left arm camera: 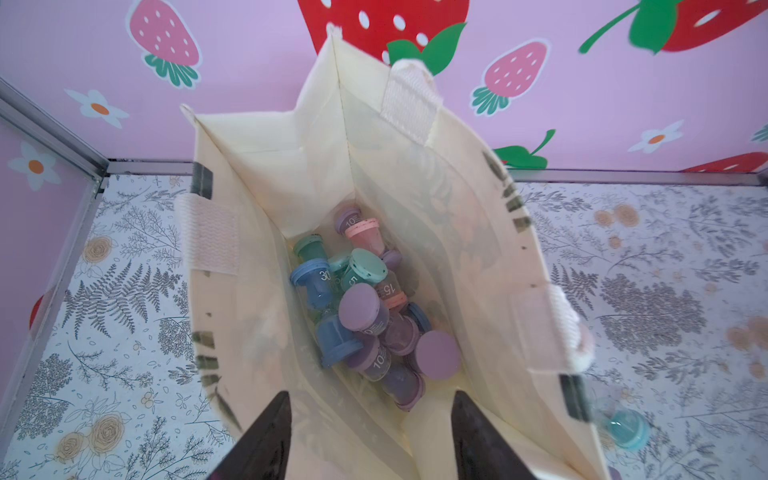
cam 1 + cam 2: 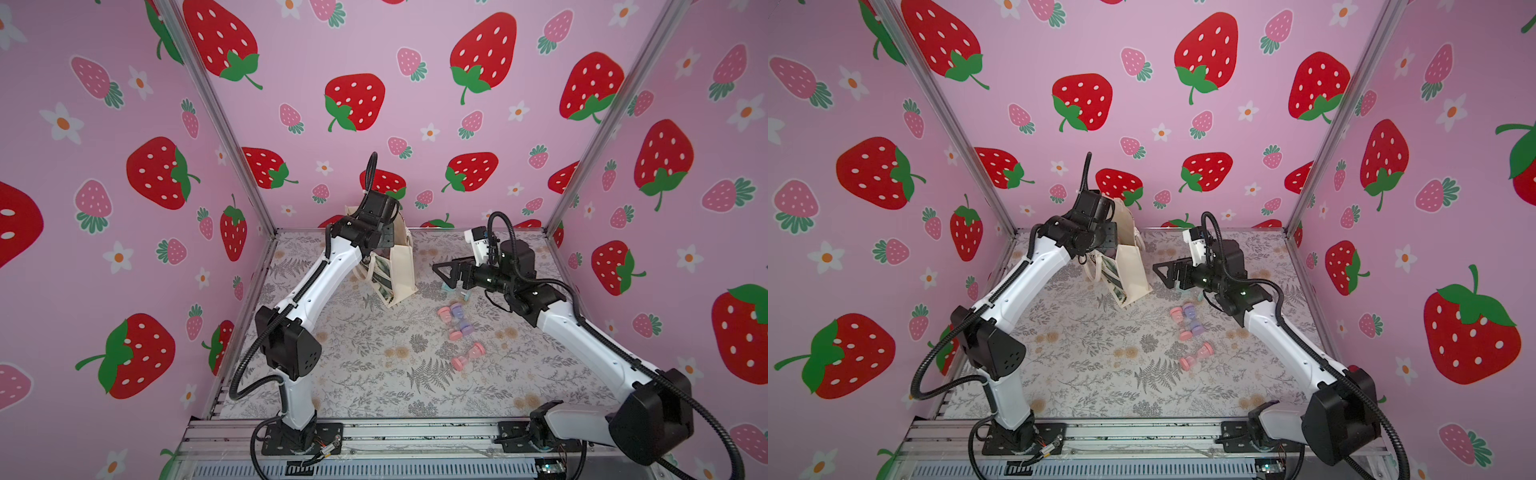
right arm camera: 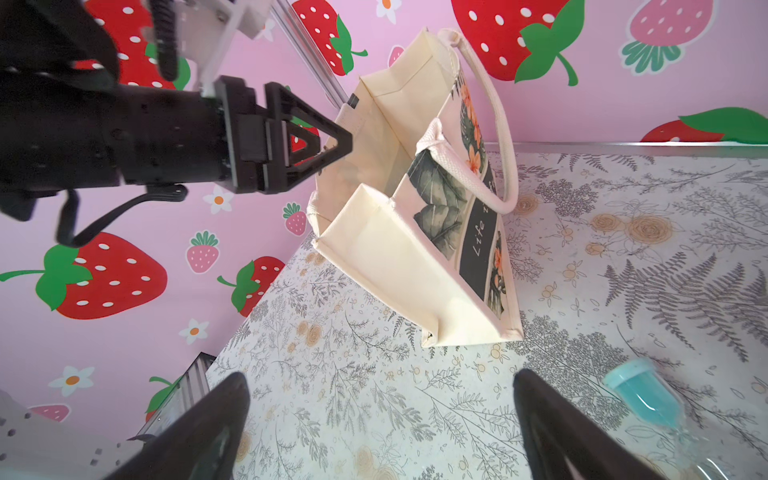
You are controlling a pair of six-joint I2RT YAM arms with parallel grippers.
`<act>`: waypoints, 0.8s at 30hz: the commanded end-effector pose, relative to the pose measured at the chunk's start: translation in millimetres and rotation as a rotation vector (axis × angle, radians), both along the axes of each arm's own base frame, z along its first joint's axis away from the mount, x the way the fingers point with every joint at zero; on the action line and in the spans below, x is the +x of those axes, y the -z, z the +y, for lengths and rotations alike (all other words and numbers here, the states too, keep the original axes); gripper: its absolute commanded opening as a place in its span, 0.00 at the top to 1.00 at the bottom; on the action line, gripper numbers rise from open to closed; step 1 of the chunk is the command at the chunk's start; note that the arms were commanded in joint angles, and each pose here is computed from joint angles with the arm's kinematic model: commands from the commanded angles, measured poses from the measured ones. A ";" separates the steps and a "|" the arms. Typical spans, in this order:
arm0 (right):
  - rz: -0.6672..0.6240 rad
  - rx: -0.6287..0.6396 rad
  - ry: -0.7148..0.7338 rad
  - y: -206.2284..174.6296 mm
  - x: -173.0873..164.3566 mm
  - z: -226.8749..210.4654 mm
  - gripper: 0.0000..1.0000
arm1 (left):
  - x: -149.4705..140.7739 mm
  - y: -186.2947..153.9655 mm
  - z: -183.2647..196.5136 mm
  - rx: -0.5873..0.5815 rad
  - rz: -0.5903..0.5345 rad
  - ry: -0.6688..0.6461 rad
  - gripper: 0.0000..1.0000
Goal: Put the hourglass into the canvas bag
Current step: Place the hourglass in the canvas bag, then pick up the hourglass from the center of the board.
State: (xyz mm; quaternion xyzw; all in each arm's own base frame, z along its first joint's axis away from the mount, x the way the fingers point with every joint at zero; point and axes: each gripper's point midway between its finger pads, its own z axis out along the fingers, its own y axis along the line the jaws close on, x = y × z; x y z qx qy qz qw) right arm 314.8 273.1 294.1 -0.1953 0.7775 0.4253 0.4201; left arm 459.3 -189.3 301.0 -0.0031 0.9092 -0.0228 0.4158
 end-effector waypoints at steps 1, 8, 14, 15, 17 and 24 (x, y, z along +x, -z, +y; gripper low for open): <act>0.031 -0.015 0.055 8.2 -4.0 -17.7 0.01 | -18.3 -20.3 -5.4 -0.028 -0.061 0.005 0.36; 0.111 -0.070 0.135 30.2 -12.6 -48.5 0.01 | -63.3 -24.0 -28.2 -0.094 -0.107 0.059 0.31; 0.180 -0.148 0.208 56.9 -24.6 -76.7 0.01 | -104.3 -10.2 -61.6 -0.111 -0.108 0.135 0.29; 0.195 -0.159 0.222 62.0 -26.3 -81.5 0.01 | -111.2 -6.7 -70.3 -0.119 -0.106 0.158 0.29; 0.229 -0.178 0.243 72.3 -29.5 -89.2 0.01 | -123.5 3.9 -85.3 -0.125 -0.083 0.191 0.29; 0.314 -0.233 0.274 100.2 -46.1 -106.6 0.01 | -160.8 63.4 -139.9 -0.163 0.081 0.259 0.26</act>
